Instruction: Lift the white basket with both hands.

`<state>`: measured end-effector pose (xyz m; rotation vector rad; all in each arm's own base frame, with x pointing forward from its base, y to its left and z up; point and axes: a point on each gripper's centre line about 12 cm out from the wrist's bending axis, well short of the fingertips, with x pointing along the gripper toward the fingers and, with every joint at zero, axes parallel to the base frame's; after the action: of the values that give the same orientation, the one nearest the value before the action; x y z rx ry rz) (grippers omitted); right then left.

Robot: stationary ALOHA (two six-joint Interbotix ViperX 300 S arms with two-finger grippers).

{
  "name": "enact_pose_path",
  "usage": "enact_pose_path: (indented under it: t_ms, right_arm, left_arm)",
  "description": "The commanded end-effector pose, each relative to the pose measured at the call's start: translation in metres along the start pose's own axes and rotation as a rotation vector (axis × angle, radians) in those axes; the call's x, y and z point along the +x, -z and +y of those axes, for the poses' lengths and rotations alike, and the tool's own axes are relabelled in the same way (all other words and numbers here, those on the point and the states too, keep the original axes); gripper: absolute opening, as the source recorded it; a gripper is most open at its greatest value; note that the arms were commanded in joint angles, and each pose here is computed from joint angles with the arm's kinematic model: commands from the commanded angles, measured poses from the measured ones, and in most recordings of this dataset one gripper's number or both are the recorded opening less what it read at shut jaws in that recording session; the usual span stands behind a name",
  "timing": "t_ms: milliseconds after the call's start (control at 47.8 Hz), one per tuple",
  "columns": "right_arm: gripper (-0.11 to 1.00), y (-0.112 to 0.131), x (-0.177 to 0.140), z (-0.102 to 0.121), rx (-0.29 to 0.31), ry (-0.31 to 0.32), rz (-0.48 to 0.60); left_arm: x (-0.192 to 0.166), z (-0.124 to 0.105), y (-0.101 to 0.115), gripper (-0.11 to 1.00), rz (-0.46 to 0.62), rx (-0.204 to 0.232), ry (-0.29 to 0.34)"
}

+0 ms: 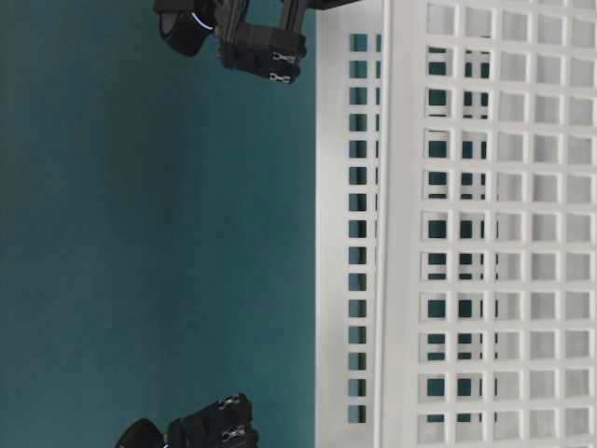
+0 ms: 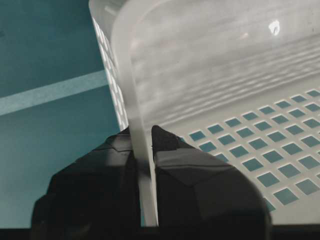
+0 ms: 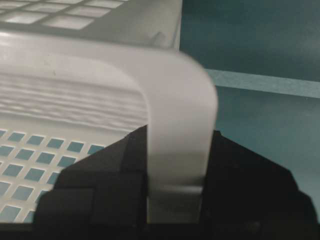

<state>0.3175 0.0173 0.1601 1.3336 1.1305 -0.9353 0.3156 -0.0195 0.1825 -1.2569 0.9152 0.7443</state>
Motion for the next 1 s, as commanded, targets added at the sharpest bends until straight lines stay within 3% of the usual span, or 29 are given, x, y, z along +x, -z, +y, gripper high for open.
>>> enact_pose_path:
  t_ms: [0, 230, 606, 982]
  right_arm:
    - [0.15, 0.007, 0.001, 0.001, -0.046, -0.003, -0.001]
    - [0.15, 0.008, 0.006, 0.001, -0.052, -0.004, -0.001]
    - [0.15, 0.006, 0.02, -0.006, -0.051, 0.011, -0.005]
    - [0.15, 0.004, 0.022, -0.009, -0.051, 0.018, -0.005]
  left_arm:
    - [-0.003, -0.004, 0.002, -0.02, -0.004, 0.025, 0.017]
    - [-0.003, -0.002, 0.003, -0.02, -0.001, 0.027, 0.014]
    - [0.013, 0.01, 0.005, -0.02, 0.006, 0.03, -0.045]
    - [0.014, 0.01, 0.005, 0.04, 0.002, 0.052, -0.035]
